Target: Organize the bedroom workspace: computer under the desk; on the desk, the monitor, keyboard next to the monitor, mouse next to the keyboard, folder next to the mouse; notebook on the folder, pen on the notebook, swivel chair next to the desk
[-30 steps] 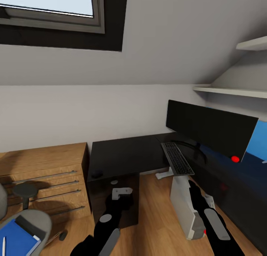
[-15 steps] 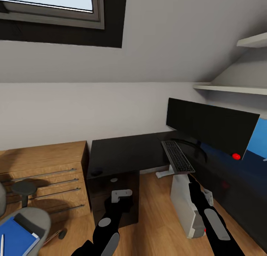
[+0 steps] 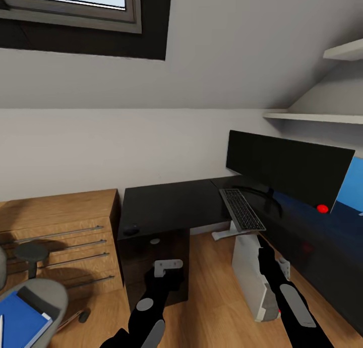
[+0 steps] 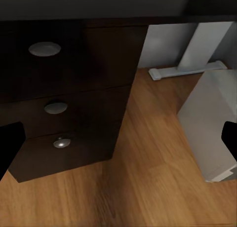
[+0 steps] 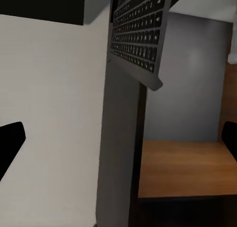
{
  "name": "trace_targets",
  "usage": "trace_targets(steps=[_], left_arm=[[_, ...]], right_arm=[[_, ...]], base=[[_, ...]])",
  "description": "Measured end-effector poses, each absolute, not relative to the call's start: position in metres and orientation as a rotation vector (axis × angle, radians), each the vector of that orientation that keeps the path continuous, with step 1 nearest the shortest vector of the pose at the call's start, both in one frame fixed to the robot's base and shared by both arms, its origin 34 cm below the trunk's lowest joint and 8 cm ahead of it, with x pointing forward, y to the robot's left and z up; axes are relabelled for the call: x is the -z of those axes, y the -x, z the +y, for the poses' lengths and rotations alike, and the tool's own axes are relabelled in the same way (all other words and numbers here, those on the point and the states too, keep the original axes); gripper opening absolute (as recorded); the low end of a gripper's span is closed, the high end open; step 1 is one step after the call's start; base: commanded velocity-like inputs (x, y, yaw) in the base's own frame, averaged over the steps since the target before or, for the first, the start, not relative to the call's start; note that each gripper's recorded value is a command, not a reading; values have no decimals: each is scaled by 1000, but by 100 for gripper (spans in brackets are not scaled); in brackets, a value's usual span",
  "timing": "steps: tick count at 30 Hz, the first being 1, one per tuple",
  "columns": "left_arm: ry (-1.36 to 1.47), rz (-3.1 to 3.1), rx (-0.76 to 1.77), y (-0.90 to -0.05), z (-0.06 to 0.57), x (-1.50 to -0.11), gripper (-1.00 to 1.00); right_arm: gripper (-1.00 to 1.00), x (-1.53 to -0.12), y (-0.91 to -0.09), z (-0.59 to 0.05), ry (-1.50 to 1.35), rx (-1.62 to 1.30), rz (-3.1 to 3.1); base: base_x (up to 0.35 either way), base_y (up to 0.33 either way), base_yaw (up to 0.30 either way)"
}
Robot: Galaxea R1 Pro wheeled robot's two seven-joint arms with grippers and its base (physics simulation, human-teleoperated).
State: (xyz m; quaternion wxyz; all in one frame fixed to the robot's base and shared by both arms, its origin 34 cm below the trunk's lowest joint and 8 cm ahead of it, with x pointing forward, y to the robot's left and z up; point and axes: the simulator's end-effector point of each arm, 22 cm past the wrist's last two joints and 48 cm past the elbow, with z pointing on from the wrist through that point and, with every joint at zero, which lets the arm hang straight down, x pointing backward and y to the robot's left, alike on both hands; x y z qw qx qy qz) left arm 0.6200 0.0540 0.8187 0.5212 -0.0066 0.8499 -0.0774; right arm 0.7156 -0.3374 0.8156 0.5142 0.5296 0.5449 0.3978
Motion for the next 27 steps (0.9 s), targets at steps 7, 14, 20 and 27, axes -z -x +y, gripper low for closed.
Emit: trace_targets(steps=[7,14,20,27], left_arm=[[8,2037,189,-618,51,-806,100],[7,2036,189,-617,51,-803,100],[4,2038,189,-617,50,-802,100],[-14,2046,189,-614,46,-798,100]], right_arm=[[100,-800,-712,-349,-1326,-964,1270],[100,-791,-709,-356,-1363,-965,1249],[100,-790,-709,-357,-1370,-964,1246],[100,-789,-708,-361,-1378,-959,1238]], base=[[0,0,0],[0,0,0],[0,0,0],[0,0,0]])
